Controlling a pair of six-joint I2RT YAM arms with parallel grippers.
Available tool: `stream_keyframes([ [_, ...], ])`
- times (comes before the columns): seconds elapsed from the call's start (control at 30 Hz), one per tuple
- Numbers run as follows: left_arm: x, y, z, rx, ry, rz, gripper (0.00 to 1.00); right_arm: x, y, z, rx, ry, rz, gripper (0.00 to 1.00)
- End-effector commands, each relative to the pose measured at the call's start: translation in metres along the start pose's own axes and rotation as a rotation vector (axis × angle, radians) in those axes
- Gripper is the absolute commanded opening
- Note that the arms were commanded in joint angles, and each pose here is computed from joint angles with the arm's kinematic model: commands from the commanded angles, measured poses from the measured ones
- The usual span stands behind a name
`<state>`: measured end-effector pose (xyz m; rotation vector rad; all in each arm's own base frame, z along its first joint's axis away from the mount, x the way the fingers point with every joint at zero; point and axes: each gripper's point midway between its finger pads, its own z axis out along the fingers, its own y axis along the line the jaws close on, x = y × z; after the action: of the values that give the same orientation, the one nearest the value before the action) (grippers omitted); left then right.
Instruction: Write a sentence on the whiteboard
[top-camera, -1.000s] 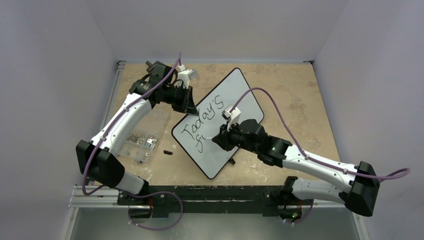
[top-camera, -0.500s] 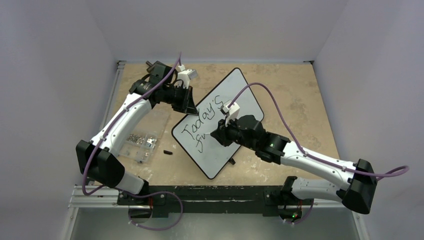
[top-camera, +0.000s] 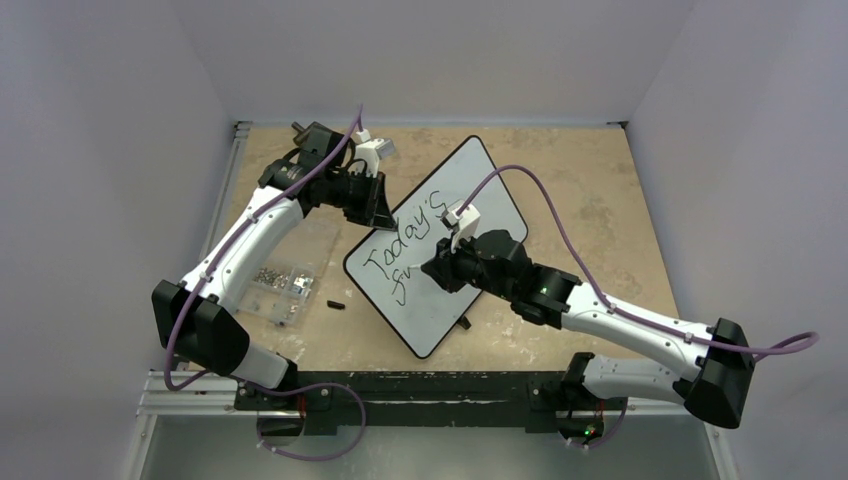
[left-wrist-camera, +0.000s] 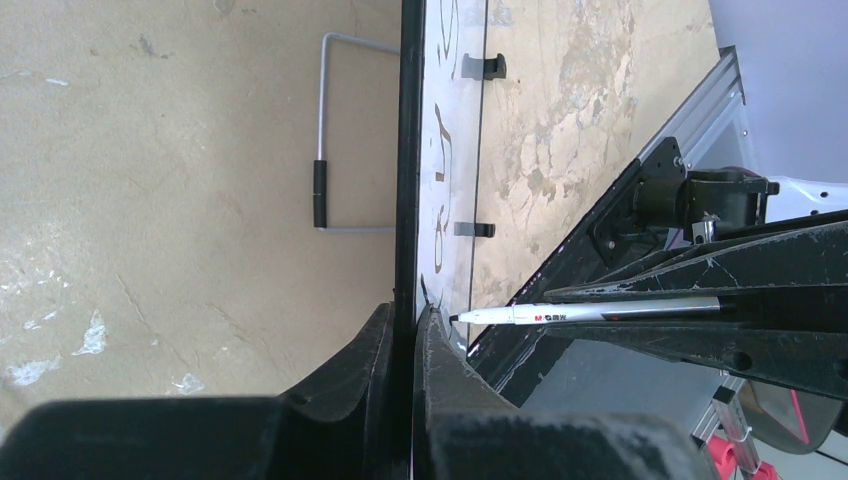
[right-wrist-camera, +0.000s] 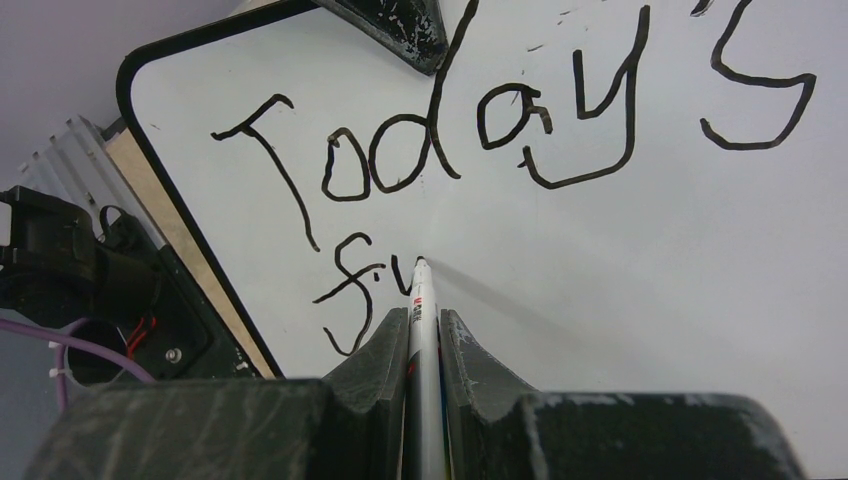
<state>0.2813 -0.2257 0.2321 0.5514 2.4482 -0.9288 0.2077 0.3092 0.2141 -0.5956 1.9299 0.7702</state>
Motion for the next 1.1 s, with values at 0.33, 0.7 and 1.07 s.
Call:
stream_keyframes([
  [0.33,-0.014,0.016,-0.01,-0.106,-0.073,0.037,0.0,-0.01,-0.006,-0.001,0.027,-0.048,0.009,0.0],
  [0.7,-0.014,0.015,-0.01,-0.105,-0.074,0.037,0.0,0.012,-0.01,-0.007,0.023,-0.007,0.031,0.0],
  [1.07,-0.014,0.013,-0.01,-0.098,-0.074,0.037,0.0,-0.025,-0.004,-0.022,0.018,-0.119,0.047,0.0],
])
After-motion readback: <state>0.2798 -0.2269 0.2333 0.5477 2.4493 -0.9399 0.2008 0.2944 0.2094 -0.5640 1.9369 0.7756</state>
